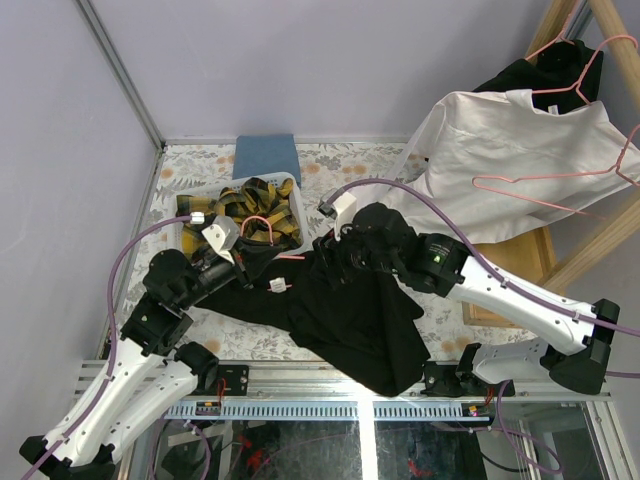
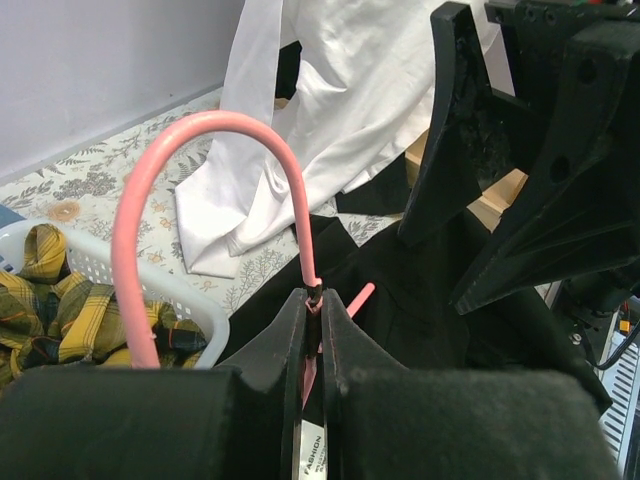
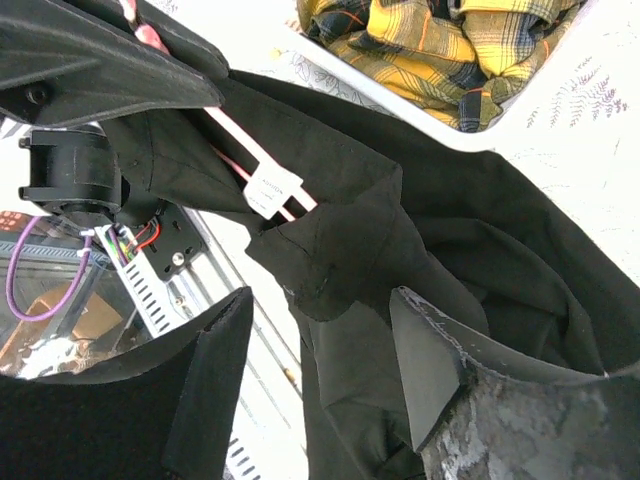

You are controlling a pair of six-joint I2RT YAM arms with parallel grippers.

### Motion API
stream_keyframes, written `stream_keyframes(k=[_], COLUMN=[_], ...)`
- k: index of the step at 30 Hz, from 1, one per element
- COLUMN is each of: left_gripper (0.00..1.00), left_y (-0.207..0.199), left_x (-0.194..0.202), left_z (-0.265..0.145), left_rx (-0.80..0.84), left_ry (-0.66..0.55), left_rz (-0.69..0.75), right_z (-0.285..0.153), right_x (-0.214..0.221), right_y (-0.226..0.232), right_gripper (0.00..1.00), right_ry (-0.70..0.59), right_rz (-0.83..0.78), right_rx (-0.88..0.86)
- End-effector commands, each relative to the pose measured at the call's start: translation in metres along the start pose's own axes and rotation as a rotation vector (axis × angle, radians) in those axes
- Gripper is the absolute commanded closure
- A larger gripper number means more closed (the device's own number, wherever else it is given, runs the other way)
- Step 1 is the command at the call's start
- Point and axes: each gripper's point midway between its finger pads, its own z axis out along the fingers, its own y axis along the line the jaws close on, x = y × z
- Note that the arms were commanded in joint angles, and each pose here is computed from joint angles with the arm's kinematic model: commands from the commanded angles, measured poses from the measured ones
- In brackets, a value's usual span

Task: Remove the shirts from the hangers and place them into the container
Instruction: Remove the shirt from the hanger.

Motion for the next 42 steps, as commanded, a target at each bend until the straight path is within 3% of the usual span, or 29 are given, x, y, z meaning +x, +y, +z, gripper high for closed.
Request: stream_keyframes(k=[1,6,9,14,20,23,34,42], left_gripper=[1.00,1.00,1.00,1.00,1.00,1.00,1.00,1.00], left_y=[-0.005,-0.005,-0.006,-0.003,0.020,0.032,0.066,0.053], left_x=[-0.006,-0.004,-0.005,-0.005,0.000,-0.003,-0.021,-0.037], left_z=[-0.001,-0.001,-0.001,-0.002,-0.005,-0.011,-0.051,-0.062], left_rx=[0.021,0.024,0.024,0.006,-0.131,-0.206,-0.472,-0.420], left_ry=[-0.026,-0.023,-0.025,-0.029,-0.017,-0.032,-0.157,-0.260], left_rz=[0.008,0.007,0.005,0.003,-0.013,-0.012,-0.010,0.023], right_z=[-0.010,0.002,0.010,0.009,-0.008,-0.015,-0.042,-0.070], right_x=[-0.032,-0.021,-0.009,-0.007,-0.018,-0.014,0.004,0.017], right_y=[0.004,-0.002,-0.003,-0.001,-0.010,-0.022,-0.077,-0.118], right_gripper=[0.33,0.30,0.36,0.65,0.77,0.91,0.94,1.00], right_ry=[-0.125,-0.067,-0.002,0.000,-0.102,-0.124,-0.151,-0.222], right_rz=[-0.011,-0.013,-0.016,-0.013,-0.029,-0.031,-0.054,0.004], right_rx=[0.000,0.028,0.028,0.017,0.055,0.114,0.389,0.615])
